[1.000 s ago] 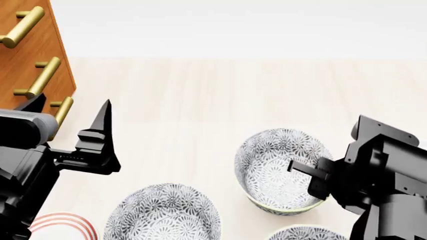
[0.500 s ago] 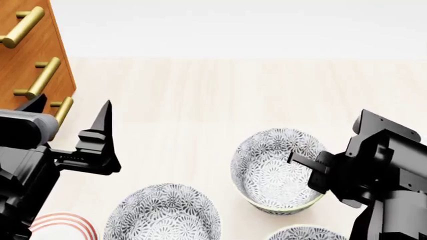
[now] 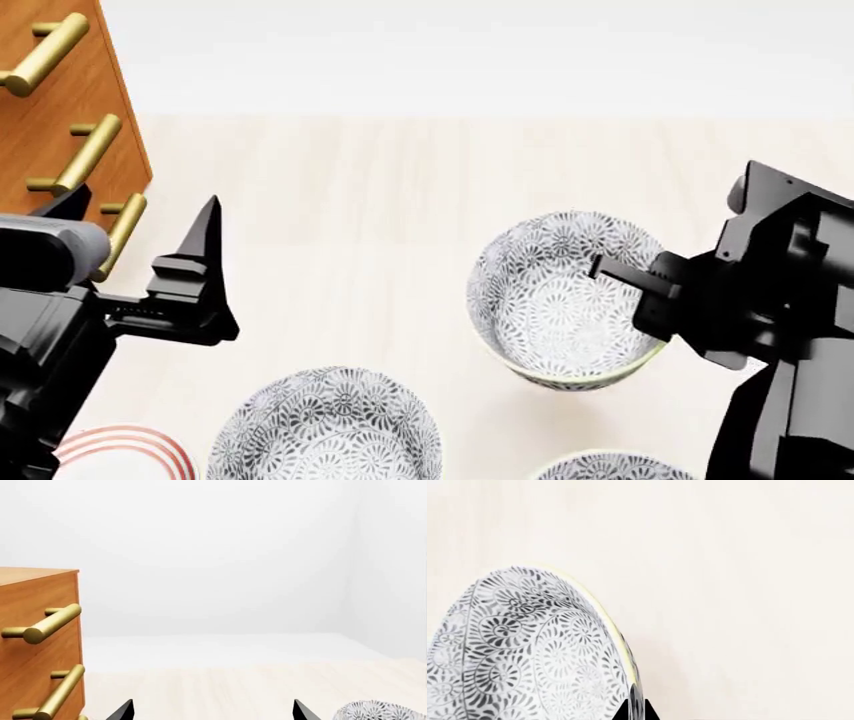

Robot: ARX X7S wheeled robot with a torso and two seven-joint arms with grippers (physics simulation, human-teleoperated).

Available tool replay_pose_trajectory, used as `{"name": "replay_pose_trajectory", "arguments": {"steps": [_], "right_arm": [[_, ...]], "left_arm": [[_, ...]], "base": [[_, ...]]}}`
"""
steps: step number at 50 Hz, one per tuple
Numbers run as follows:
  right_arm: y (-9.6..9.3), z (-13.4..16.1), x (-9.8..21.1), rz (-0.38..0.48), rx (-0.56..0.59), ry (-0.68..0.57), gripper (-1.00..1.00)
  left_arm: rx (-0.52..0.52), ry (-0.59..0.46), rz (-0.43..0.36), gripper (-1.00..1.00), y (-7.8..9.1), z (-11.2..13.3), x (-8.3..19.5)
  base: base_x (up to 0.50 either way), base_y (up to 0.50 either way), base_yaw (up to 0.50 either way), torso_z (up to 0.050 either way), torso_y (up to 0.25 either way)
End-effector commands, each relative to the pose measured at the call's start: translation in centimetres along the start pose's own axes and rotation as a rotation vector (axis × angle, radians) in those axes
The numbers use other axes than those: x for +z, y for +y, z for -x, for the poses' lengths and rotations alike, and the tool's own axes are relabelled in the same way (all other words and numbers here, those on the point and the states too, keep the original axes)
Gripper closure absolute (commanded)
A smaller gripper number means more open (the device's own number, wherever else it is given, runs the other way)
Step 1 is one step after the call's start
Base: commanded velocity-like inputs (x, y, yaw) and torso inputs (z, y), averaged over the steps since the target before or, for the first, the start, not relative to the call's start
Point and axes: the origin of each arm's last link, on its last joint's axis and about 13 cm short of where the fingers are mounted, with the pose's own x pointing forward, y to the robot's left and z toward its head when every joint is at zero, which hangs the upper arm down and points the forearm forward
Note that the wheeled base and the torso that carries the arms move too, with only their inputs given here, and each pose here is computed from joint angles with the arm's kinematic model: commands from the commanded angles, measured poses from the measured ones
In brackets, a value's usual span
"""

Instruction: Stack the bowl at the front on the bowl in the middle.

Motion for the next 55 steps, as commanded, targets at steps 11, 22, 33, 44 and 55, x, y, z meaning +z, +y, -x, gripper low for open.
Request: {"name": "replay_pose_trajectory", "arguments": {"steps": [11, 22, 33, 44, 55], "right_arm": [[1.1, 6.1, 2.1, 0.012, 0.089, -0.057, 1.00], [2.0, 9.1, 2.0, 0.033, 0.139, -0.058, 1.00], [2.6, 11.2, 2.1, 0.073, 0.157, -0.073, 1.00], [2.8, 11.7, 1.7, 0.103, 0.162, -0.075, 1.00], [3.6, 11.4, -0.1, 0.188, 0.233, -0.027, 1.00]], "left_arm": [[-0.007, 0.005, 0.002, -1.00, 0.0, 0.0, 0.1], [-0.007, 0.002, 0.003, -1.00, 0.1, -0.1, 0.1], [-0.008, -0.004, 0.004, -1.00, 0.0, -0.2, 0.3], [-0.011, -0.003, 0.007, -1.00, 0.1, -0.3, 0.2], [-0.010, -0.005, 0.009, -1.00, 0.1, -0.2, 0.2]], "base": [[0.00, 0.00, 0.00, 0.000, 0.000], [0.00, 0.00, 0.00, 0.000, 0.000], [0.00, 0.00, 0.00, 0.000, 0.001], [0.00, 0.00, 0.00, 0.000, 0.000], [0.00, 0.00, 0.00, 0.000, 0.000]]}}
